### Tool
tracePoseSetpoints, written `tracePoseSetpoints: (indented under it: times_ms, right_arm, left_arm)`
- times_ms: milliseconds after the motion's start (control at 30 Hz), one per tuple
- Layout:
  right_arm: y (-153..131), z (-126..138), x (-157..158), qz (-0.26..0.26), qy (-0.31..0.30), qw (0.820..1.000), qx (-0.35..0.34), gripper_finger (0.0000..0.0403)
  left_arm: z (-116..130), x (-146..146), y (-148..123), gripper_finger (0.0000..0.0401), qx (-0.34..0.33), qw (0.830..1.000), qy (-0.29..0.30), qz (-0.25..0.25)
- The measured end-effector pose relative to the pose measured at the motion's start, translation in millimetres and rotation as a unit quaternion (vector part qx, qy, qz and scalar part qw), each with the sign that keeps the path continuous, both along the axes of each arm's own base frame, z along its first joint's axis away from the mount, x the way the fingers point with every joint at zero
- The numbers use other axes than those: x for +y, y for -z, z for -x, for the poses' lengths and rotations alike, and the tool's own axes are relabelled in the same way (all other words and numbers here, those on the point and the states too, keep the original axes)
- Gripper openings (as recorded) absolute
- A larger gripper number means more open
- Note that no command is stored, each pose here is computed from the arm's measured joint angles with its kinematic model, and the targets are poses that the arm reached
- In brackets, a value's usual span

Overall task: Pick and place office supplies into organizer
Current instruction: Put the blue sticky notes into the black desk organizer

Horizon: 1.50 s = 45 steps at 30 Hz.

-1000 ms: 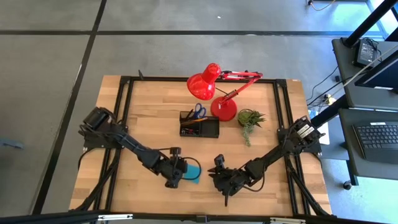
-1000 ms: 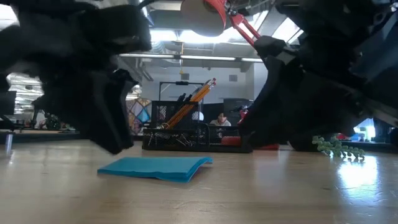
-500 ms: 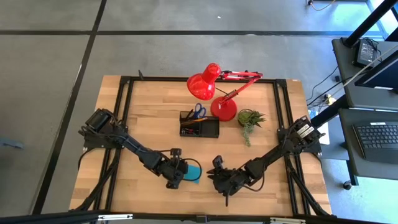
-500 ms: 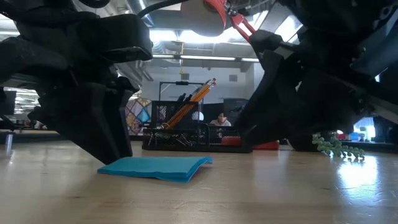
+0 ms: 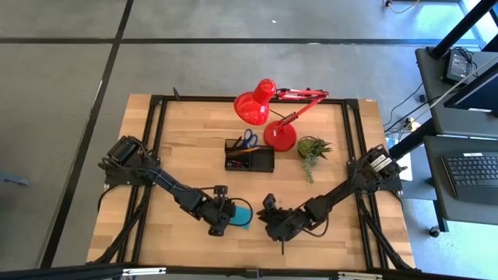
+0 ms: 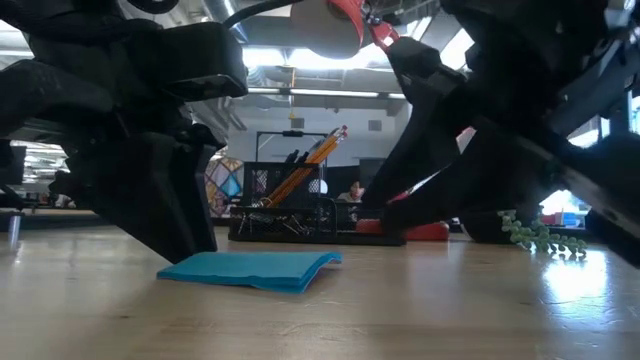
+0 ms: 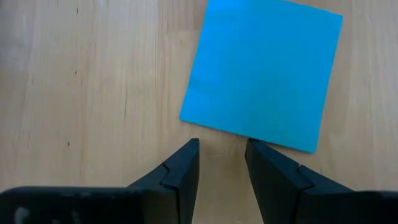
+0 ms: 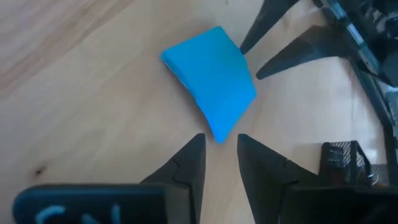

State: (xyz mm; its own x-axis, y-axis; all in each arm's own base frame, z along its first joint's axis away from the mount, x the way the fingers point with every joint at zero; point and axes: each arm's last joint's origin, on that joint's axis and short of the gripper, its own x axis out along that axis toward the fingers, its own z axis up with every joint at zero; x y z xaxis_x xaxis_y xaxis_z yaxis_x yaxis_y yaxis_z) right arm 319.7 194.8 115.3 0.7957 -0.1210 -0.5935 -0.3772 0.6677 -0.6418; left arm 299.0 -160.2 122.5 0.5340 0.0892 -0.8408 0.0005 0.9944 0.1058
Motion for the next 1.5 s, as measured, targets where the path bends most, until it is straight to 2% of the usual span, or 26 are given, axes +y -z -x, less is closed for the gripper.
tracePoseSetpoints:
  times_ms: [200,433,900,1100,1500]
  right_arm:
    - [9.0,-3.7,2.5,0.003,-0.008,1.0,-0.01,0.0097]
    - [9.9,-4.2,2.8,0.054,-0.046,0.997,-0.002,0.0097]
    - [2.0,-13.1,4.5,0.019,-0.054,0.998,-0.004,0.0097]
    - [7.7,-11.8,-4.1,0.04,-0.051,0.997,0.045,0.0097]
    - [7.2,-13.5,-5.8,0.038,-0.048,0.997,0.042,0.0097]
  left_arm:
    - [-0.1,0.0,0.0,0.0129,-0.001,1.0,0.0,0.0]
    - [-0.2,0.0,0.2,0.0129,-0.001,1.0,0.0,0.0]
    - [-5.3,4.2,-0.2,0.0129,-0.012,1.0,-0.006,0.013]
    - [-6.0,4.2,-0.5,0.0129,-0.015,1.0,-0.007,0.013]
    - [-6.5,4.3,-0.8,0.0129,-0.019,1.0,-0.009,0.013]
